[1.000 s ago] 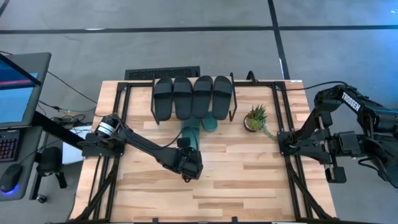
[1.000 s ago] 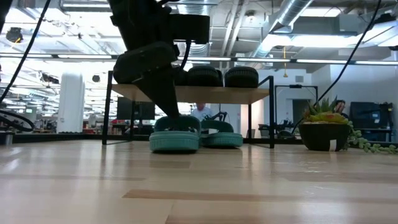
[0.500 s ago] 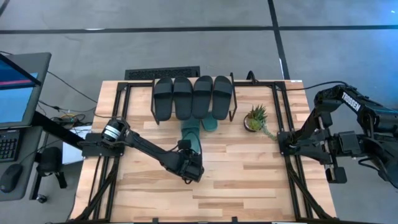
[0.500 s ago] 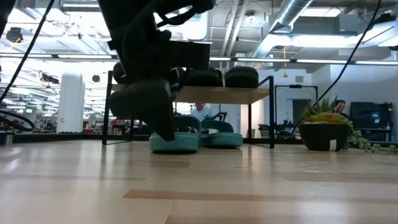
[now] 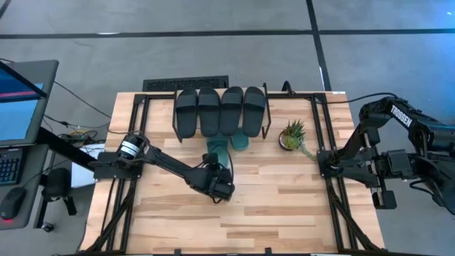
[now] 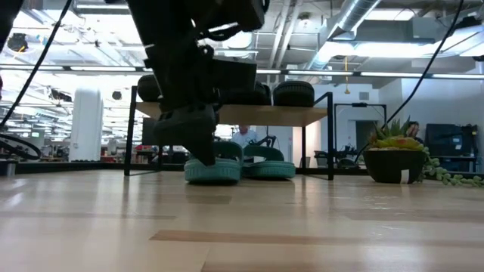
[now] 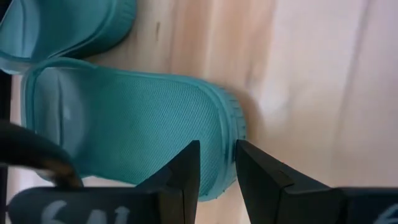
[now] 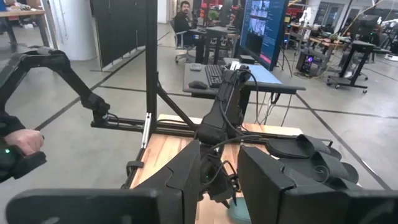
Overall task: Pick and place slides into the shelf
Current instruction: Put the green slipper under the shelf
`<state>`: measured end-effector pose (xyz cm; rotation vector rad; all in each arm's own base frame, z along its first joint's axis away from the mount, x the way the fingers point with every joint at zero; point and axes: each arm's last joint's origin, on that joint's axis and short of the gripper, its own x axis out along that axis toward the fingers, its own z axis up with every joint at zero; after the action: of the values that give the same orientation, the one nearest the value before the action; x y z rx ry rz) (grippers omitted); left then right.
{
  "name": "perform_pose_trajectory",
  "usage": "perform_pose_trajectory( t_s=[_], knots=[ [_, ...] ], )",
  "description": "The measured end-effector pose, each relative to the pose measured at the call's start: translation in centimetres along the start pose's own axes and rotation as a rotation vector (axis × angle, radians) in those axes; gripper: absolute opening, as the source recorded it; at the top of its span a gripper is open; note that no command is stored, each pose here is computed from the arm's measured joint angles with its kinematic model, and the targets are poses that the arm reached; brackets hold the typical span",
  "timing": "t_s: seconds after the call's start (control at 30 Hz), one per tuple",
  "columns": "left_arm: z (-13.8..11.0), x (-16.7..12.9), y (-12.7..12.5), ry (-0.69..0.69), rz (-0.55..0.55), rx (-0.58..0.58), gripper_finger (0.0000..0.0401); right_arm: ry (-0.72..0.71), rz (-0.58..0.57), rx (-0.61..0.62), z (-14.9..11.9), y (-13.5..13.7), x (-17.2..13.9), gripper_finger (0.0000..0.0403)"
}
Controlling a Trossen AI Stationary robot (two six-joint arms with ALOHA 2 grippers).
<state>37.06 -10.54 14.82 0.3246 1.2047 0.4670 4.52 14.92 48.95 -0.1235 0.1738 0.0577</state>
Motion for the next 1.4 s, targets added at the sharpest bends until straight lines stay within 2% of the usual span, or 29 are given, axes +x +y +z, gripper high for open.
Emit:
perform_pose_trajectory(
  t_s=[0.43,0.87,1.07,1.23,1.4],
  knots=[
    [1.0,2.7,4.1,0.051,0.072,-0.074,0.0091,0.000,0.000,0.000,0.0,0.0,0.0,0.0098],
    [1.5,4.8,7.3,0.097,0.101,-0.077,0.0091,-0.001,0.002,0.009,0.0,0.0,0.0,0.0098],
    [1.3,5.7,7.5,0.126,0.109,-0.075,0.0091,-0.001,0.002,0.009,0.0,0.0,0.0,0.0098],
    [1.0,6.8,6.4,0.148,0.113,-0.063,0.0091,-0.001,0.002,0.010,0.1,0.1,0.0,0.0098],
    [1.1,6.3,5.4,0.114,0.141,-0.040,0.0091,-0.002,0.003,0.016,0.1,0.1,0.0,0.0098]
  ],
)
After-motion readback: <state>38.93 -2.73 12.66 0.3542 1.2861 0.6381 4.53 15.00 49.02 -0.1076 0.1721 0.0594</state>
